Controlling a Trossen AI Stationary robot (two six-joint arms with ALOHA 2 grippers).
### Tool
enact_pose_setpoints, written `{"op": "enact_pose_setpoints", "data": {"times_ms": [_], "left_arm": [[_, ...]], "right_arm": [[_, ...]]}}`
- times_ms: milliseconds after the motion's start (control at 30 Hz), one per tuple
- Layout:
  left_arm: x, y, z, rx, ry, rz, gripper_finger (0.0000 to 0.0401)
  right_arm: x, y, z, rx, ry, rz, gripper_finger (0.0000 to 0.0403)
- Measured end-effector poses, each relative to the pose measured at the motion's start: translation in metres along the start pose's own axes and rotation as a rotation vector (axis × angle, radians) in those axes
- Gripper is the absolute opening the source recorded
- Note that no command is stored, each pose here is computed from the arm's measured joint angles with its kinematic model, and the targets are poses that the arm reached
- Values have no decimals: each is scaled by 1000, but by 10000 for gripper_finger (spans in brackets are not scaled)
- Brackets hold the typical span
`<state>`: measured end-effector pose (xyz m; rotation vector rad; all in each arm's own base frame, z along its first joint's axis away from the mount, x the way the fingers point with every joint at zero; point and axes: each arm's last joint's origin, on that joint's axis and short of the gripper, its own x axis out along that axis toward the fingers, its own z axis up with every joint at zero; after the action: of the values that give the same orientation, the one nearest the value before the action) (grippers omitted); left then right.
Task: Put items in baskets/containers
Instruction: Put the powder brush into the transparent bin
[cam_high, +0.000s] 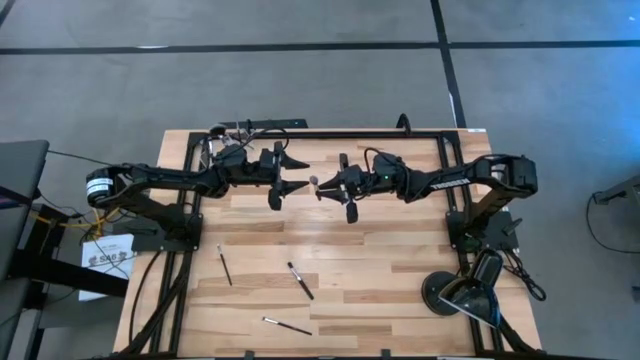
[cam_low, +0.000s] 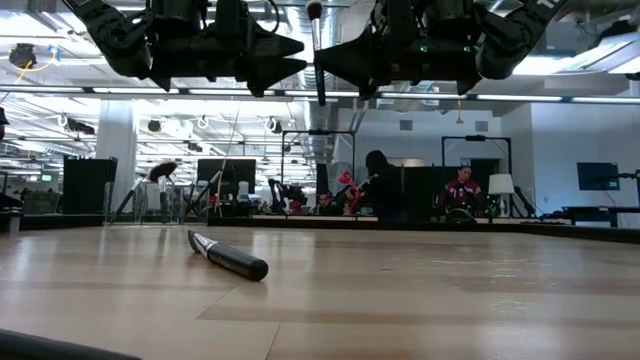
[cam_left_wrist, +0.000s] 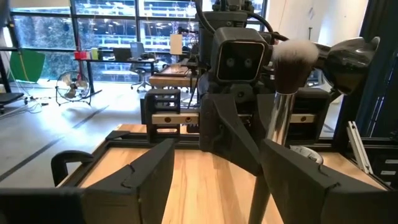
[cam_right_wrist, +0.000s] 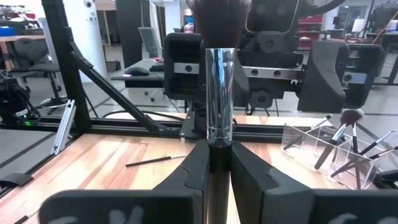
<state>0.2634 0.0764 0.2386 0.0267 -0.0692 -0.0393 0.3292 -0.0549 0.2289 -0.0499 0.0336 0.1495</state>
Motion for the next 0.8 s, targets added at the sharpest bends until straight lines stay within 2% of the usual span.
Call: {"op": "enact_pose_setpoints", "data": {"times_ms": [467, 800], "left_arm": [[0, 0, 0, -2, 0, -1, 230], [3, -11, 4, 9, -37, -40, 227]], "right_arm": [[0, 1, 2, -5, -16, 2, 37], [2, 7, 6, -37, -60, 16, 37]]}}
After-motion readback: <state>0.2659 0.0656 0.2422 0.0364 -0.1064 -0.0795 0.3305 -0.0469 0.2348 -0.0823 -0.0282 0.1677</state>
